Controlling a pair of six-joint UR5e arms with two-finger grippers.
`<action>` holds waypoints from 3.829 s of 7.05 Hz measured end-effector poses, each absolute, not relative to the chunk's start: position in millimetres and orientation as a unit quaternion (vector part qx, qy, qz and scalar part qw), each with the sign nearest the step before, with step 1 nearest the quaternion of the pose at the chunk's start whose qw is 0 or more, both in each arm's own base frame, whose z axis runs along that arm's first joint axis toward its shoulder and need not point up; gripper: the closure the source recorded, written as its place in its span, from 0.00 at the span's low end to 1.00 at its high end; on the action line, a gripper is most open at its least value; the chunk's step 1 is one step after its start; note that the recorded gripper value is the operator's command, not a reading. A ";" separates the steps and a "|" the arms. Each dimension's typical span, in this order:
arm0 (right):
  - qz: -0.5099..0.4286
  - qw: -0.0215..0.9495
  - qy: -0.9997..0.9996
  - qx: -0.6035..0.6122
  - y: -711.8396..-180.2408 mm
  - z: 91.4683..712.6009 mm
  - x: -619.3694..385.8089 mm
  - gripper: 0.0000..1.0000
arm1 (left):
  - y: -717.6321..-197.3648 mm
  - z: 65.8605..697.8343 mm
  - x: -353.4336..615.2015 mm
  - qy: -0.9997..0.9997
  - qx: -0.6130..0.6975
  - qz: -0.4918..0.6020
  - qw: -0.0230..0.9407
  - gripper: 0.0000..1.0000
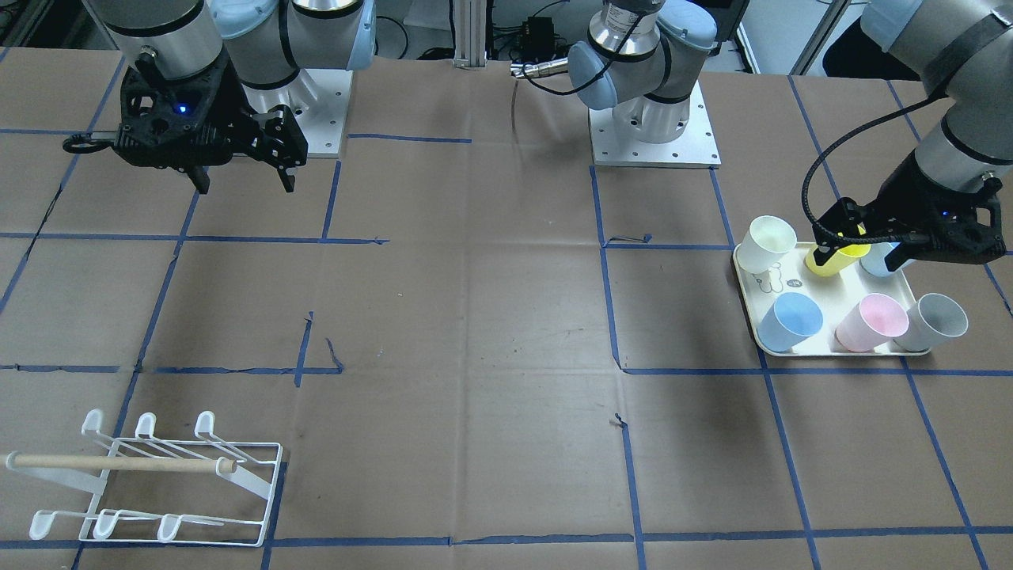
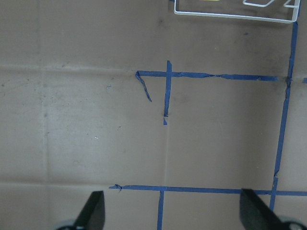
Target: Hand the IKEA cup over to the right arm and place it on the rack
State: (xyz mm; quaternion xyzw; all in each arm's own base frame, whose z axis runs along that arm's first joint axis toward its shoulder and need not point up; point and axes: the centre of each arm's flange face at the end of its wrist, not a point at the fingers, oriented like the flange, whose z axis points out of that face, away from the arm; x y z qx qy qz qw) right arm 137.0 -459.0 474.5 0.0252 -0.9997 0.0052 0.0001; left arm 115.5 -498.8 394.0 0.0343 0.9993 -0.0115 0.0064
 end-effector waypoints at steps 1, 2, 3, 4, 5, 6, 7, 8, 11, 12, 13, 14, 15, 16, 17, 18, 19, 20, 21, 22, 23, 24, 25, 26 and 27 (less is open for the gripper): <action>0.005 0.000 -1.000 0.025 -459.1 474.3 137.0 0.00 | -500.0 378.3 115.6 1.000 0.019 -0.001 -0.003 0.03; 0.005 0.000 -1.000 0.025 -459.1 474.3 137.0 0.00 | -498.5 358.2 114.3 1.000 0.005 0.012 -0.011 0.03; 0.005 0.000 -1.000 0.025 -459.2 474.2 137.0 0.00 | -495.5 339.4 112.2 1.000 -0.007 0.019 -0.016 0.03; 0.005 0.000 -1.000 0.025 -459.2 474.2 137.0 0.00 | -492.8 322.3 110.1 0.999 -0.016 0.024 -0.019 0.03; 0.005 0.000 -1.000 0.025 -459.2 474.2 137.0 0.00 | -492.2 304.7 108.5 0.999 -0.019 0.030 -0.021 0.03; 0.005 0.000 -1.000 0.025 -459.2 474.2 136.9 0.00 | -492.3 288.4 107.1 0.999 -0.019 0.033 -0.022 0.03; 0.005 0.000 -1.000 0.025 -459.2 474.2 137.0 0.00 | -491.2 276.8 105.9 0.999 -0.020 0.034 -0.022 0.03; 0.005 0.000 -1.000 0.025 -459.2 474.2 137.0 0.00 | -490.9 269.6 105.5 0.999 -0.020 0.034 -0.022 0.03; 0.004 0.000 -1.000 0.025 -459.1 473.8 136.9 0.00 | -502.6 250.4 110.5 1.000 -0.019 0.020 -0.015 0.03; 0.004 0.000 -1.000 0.025 -459.3 473.6 136.6 0.00 | -505.6 242.1 110.4 0.999 -0.018 0.022 -0.015 0.14; 0.004 0.000 -1.000 0.025 -459.5 473.2 136.3 0.00 | -508.0 237.8 107.4 0.999 -0.016 0.025 -0.015 0.49; 0.004 0.000 -1.000 0.024 -459.7 473.0 136.1 0.00 | -509.9 236.9 104.7 0.999 -0.015 0.025 -0.013 0.80; 0.003 0.000 -1.000 0.024 -459.8 472.8 135.8 0.00 | -510.7 237.8 103.9 1.000 -0.013 0.025 -0.012 1.00; 0.003 0.000 -1.000 0.024 -459.9 472.8 135.7 0.00 | -509.7 238.5 103.5 0.999 -0.012 0.027 -0.012 1.00; 0.003 0.000 -1.000 0.023 -459.9 472.8 135.6 0.00 | -508.0 238.6 102.7 0.999 -0.011 0.030 -0.013 1.00; 0.003 0.000 -1.000 0.023 -459.9 472.8 135.6 0.00 | -506.1 238.2 102.1 0.999 -0.010 0.033 -0.014 1.00; 0.003 0.000 -1.000 0.023 -459.8 472.9 135.6 0.00 | -505.2 239.4 102.0 0.999 -0.010 0.037 -0.016 1.00; 0.004 0.000 -1.000 0.024 -459.7 473.0 135.6 0.00 | -504.2 243.0 101.9 0.999 -0.010 0.044 -0.019 1.00; 0.004 0.000 -1.000 0.024 -459.7 473.1 135.6 0.00 | -504.6 255.7 102.6 0.999 -0.010 0.048 -0.020 1.00; 0.004 0.000 -1.000 0.024 -459.6 473.3 135.6 0.00 | -508.7 279.6 105.0 0.998 -0.010 0.052 -0.021 1.00; 0.004 0.000 -1.000 0.024 -459.5 473.4 135.6 0.00 | -515.5 309.2 109.8 0.998 -0.010 0.061 -0.019 1.00; 0.004 0.000 -1.000 0.024 -459.5 473.3 135.5 0.00 | -524.5 341.3 116.3 0.997 -0.009 0.073 -0.012 1.00; 0.004 0.000 -1.000 0.024 -459.6 473.3 135.6 0.00 | -533.2 369.3 119.8 0.997 -0.006 0.075 -0.007 1.00; 0.004 0.000 -1.000 0.024 -459.6 473.3 135.6 0.00 | -541.0 396.2 118.9 0.998 0.005 0.062 -0.004 1.00; 0.004 0.000 -1.000 0.024 -459.5 473.4 135.6 0.00 | -547.3 423.6 113.7 0.999 0.030 0.034 -0.007 1.00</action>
